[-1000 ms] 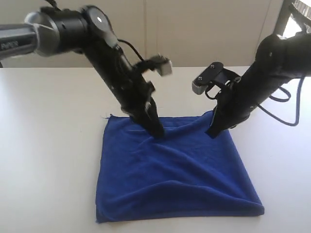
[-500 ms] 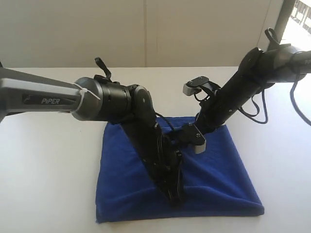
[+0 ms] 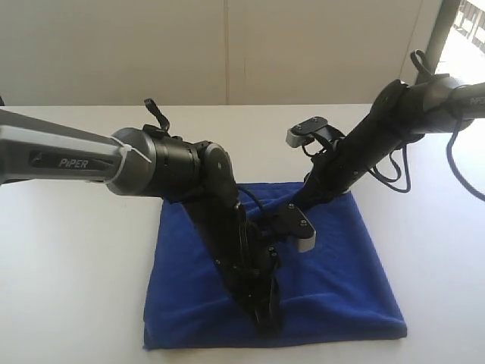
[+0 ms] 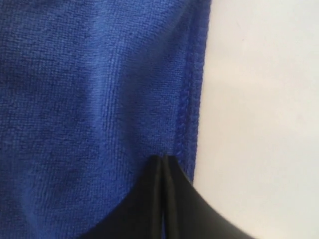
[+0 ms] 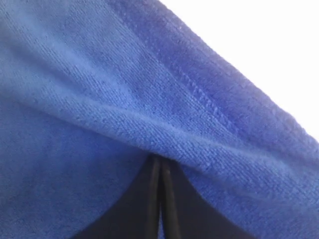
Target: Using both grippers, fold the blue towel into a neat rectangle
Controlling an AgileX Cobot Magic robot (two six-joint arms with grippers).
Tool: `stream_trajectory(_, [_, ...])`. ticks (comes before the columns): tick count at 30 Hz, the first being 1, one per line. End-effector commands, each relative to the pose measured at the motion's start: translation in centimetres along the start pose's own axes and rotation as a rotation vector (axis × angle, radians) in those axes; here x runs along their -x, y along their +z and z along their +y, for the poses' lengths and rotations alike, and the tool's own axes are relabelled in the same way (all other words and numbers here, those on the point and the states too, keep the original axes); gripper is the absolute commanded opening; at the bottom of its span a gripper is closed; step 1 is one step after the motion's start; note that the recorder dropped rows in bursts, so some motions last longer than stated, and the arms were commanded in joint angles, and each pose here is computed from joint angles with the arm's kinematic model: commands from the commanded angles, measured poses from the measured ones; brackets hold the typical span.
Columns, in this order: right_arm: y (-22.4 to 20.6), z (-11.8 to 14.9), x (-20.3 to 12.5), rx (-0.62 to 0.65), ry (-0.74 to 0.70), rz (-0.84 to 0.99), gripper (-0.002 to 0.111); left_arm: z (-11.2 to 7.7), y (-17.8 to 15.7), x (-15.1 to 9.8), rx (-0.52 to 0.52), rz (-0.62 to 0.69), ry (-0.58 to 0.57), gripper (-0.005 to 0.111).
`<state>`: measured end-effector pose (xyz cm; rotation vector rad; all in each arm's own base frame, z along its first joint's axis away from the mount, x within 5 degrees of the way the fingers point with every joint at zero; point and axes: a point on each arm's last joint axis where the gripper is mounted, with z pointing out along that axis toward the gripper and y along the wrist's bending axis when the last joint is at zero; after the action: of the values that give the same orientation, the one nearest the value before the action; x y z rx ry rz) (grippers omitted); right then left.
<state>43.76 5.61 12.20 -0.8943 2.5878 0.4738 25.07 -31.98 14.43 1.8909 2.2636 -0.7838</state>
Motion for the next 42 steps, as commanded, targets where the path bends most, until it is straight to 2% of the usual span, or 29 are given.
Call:
stream_trajectory(1, [1.1, -0.7, -0.5, -0.018, 0.012, 0.012, 0.0, -1.0, 0.2, -0.3, -0.056, 0.043, 0.006, 0.0])
stream_trajectory(9, [1.0, -0.7, -0.3, -0.018, 0.021, 0.007, 0.0, -1.9, -0.3, 0.4, -0.051, 0.016, 0.024, 0.0])
stream_trajectory(11, [0.7, -0.6, 0.0, -0.009, 0.023, -0.002, 0.0, -2.2, -1.6, 1.0, -0.013, -0.024, 0.042, 0.0])
stream_trajectory(14, [-0.6, -0.4, 1.0, -0.005, 0.015, -0.035, 0.0, -2.2, -4.7, 1.8, 0.102, -0.122, 0.07, 0.0])
stream_trajectory(17, [-2.2, -0.2, 2.1, -0.028, -0.007, -0.073, 0.0, -1.5, -7.2, 2.1, 0.203, -0.201, 0.073, 0.0])
stream_trajectory(20, [-3.7, -0.1, 3.1, -0.066, -0.029, -0.116, 0.0, 0.0, -8.3, 1.7, 0.28, -0.23, 0.055, 0.0])
stream_trajectory(25, [-4.5, -0.6, 3.7, -0.147, -0.028, -0.164, 0.0, 4.3, -7.4, 0.1, 0.393, -0.236, -0.012, 0.0])
stream_trajectory(31, [-3.0, -0.8, 2.7, -0.108, -0.018, -0.096, 0.0, 9.3, -6.2, -1.4, 0.587, -0.299, -0.093, 0.0])
stream_trajectory(37, [-3.0, 0.0, 1.9, -0.021, -0.006, -0.005, 0.0, 11.5, -7.5, -2.5, 0.693, -0.343, -0.136, 0.0])
stream_trajectory(40, [-3.2, 0.6, 1.6, 0.033, -0.005, 0.033, 0.0, 12.1, -8.3, -2.9, 0.692, -0.349, -0.158, 0.0])
stream_trajectory(42, [-3.3, 0.9, 1.4, 0.063, 0.012, 0.057, 0.0, 12.5, -9.1, -3.1, 0.652, -0.342, -0.184, 0.0])
